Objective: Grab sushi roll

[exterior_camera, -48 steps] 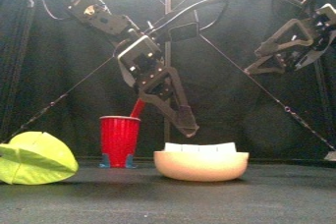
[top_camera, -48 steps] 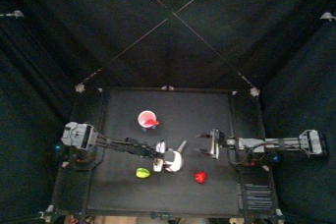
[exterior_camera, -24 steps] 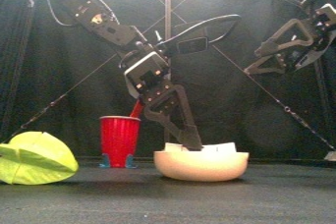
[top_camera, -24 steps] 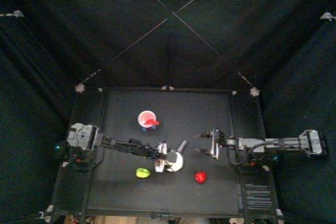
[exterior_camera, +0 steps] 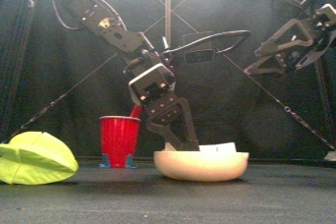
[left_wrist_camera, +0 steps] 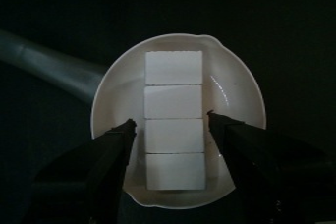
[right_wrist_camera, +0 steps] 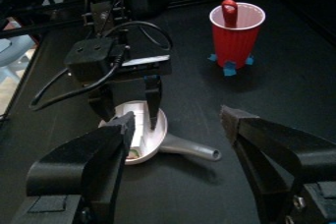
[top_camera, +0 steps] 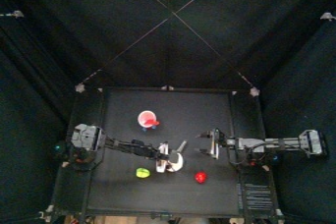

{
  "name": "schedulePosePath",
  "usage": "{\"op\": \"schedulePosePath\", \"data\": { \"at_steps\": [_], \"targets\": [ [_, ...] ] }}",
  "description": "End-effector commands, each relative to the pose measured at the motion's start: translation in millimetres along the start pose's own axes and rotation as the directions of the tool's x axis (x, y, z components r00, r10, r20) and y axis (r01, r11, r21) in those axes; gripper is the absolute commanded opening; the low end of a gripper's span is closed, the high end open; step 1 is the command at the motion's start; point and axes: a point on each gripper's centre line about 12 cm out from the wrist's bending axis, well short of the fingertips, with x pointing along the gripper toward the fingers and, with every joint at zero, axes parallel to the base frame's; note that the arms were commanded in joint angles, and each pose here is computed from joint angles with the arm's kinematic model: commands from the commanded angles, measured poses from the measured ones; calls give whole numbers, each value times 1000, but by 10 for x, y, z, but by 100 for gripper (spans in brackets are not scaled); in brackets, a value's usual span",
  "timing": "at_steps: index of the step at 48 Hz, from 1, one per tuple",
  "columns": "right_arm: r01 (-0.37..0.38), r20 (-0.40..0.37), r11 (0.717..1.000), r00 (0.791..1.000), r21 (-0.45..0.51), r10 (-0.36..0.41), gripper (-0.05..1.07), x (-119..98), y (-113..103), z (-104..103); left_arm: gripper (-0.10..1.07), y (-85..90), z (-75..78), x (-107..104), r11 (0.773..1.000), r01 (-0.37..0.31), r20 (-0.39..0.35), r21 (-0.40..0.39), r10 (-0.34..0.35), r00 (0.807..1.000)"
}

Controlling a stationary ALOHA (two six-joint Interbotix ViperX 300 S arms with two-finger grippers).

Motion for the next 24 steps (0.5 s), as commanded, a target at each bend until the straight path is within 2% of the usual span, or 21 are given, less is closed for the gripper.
{"op": "schedulePosePath", "data": {
  "at_steps": [1,9,24],
  "targets": [
    [1,11,1000,1000,0,-1,99,8,-1,34,93,31,144,-61,1000,-6,41,-3,6,999],
    [-1,11,1000,1000,0,1,100,8,3,34,89,31,144,-61,1000,-6,41,-2,6,999],
    [0,11,1000,1000,-3,0,99,8,0,34,62,36,184,-98,1000,-7,50,-4,7,999]
  ]
}}
